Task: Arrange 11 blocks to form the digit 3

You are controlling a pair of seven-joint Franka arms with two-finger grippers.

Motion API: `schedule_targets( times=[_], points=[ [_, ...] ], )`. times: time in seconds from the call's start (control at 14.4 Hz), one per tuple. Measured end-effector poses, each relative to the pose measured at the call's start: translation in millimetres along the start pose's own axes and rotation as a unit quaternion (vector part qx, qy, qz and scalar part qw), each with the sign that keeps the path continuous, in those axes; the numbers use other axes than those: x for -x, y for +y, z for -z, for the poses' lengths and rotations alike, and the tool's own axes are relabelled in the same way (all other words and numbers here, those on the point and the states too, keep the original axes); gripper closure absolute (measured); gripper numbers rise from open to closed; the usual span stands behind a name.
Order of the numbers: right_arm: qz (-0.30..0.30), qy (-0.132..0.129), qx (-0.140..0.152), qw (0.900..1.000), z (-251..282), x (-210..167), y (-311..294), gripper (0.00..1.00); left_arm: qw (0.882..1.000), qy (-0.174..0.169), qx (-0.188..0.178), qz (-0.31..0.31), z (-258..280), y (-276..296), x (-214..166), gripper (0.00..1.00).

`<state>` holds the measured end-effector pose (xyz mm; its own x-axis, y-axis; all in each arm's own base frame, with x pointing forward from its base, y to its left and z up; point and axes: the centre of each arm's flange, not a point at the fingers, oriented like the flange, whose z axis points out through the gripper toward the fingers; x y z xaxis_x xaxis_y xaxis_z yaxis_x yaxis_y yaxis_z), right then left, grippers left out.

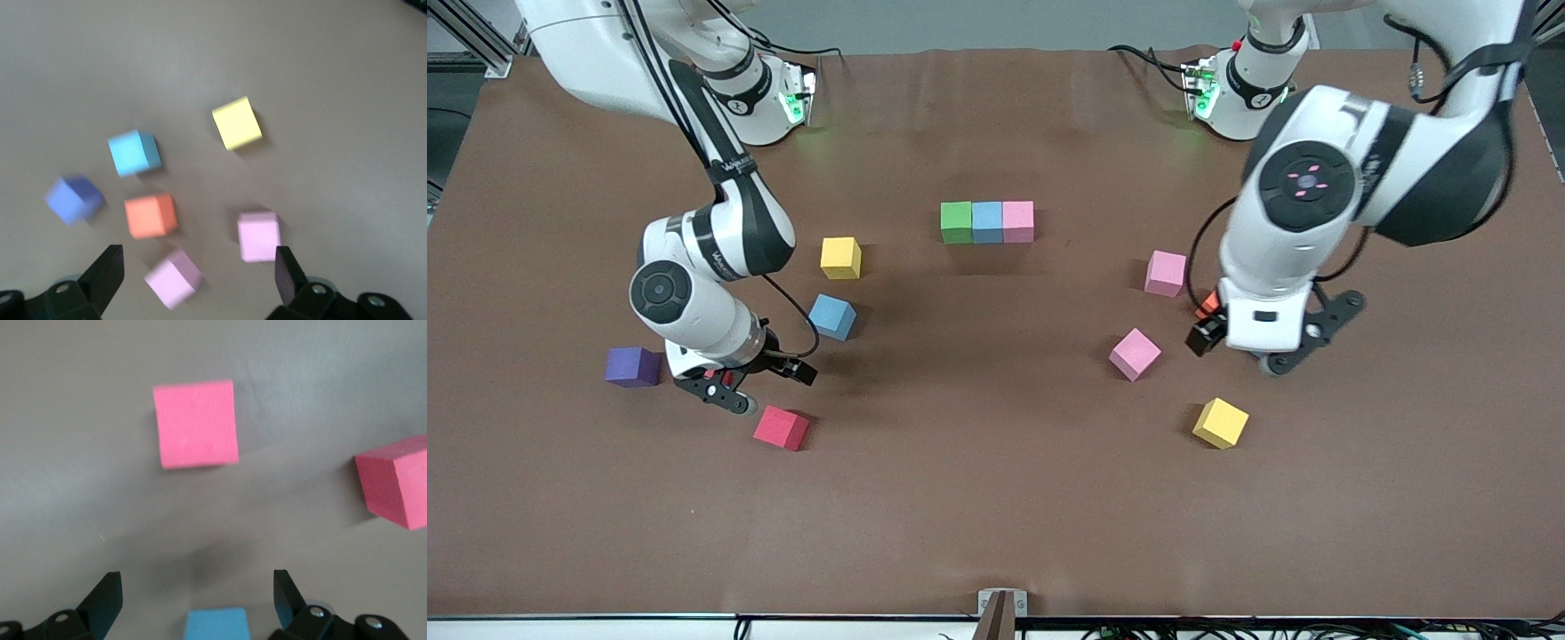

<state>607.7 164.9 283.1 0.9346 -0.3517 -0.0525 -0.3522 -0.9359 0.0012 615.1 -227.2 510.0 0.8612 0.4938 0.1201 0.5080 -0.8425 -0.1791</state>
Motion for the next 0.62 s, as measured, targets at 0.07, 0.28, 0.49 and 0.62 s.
schedule_targets(
  times=[0.07,0.28,0.49,0.62],
  points=[
    [0.014,-0.017,0.007,1.000,-5.5,11.0,-6.9,0.00,0.999,0.008,-0.001,-0.038,9.4,-16.6,-12.9,0.00],
    [0.047,-0.053,0.022,0.997,-30.0,51.0,-27.3,0.00,0.990,0.007,0.023,-0.138,46.0,-85.3,-50.3,0.00],
    [0.054,-0.069,0.032,0.996,-54.2,70.4,-22.3,0.00,0.979,-0.002,0.037,-0.198,71.5,-150.4,-67.4,0.00],
    [0.053,-0.069,0.033,0.996,-61.0,73.1,-18.0,0.00,0.974,-0.003,0.047,-0.223,82.4,-174.2,-65.0,0.00]
  ],
)
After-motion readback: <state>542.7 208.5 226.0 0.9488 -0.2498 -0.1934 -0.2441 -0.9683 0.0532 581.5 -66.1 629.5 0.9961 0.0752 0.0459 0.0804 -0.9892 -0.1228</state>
